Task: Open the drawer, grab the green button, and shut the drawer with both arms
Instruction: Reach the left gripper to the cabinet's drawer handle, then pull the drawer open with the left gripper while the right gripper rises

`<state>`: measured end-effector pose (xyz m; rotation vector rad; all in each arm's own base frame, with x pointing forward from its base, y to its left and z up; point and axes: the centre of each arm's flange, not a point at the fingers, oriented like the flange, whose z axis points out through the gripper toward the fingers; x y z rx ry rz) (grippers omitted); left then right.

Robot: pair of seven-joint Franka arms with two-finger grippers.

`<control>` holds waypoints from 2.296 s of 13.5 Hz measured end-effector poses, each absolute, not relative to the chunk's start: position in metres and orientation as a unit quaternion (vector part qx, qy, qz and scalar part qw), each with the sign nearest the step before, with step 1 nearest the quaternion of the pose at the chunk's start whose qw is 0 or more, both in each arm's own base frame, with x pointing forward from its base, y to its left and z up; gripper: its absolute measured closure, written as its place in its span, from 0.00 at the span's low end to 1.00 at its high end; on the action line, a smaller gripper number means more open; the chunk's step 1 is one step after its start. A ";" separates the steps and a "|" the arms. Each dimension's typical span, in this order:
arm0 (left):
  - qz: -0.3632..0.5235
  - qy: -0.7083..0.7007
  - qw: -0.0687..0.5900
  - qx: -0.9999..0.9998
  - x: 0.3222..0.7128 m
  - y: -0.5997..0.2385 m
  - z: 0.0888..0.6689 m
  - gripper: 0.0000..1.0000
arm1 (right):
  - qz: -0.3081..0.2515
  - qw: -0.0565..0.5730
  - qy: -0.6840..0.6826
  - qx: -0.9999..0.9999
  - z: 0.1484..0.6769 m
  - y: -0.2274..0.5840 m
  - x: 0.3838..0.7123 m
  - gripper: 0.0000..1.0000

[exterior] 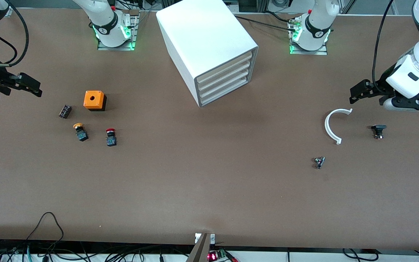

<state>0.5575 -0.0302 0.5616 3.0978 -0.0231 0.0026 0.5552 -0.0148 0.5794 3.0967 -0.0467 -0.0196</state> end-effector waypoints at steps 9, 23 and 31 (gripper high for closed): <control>-0.033 -0.006 0.038 0.999 0.562 -0.031 0.534 0.00 | -0.009 0.022 -0.007 1.000 0.579 -0.015 0.555 0.00; -0.233 0.050 0.380 0.894 0.476 -0.238 0.201 0.00 | -0.014 0.022 -0.011 1.000 0.578 -0.019 0.554 0.00; -0.275 0.014 0.422 0.864 0.401 -0.294 0.173 0.00 | -0.015 0.022 -0.011 1.000 0.577 -0.020 0.554 0.00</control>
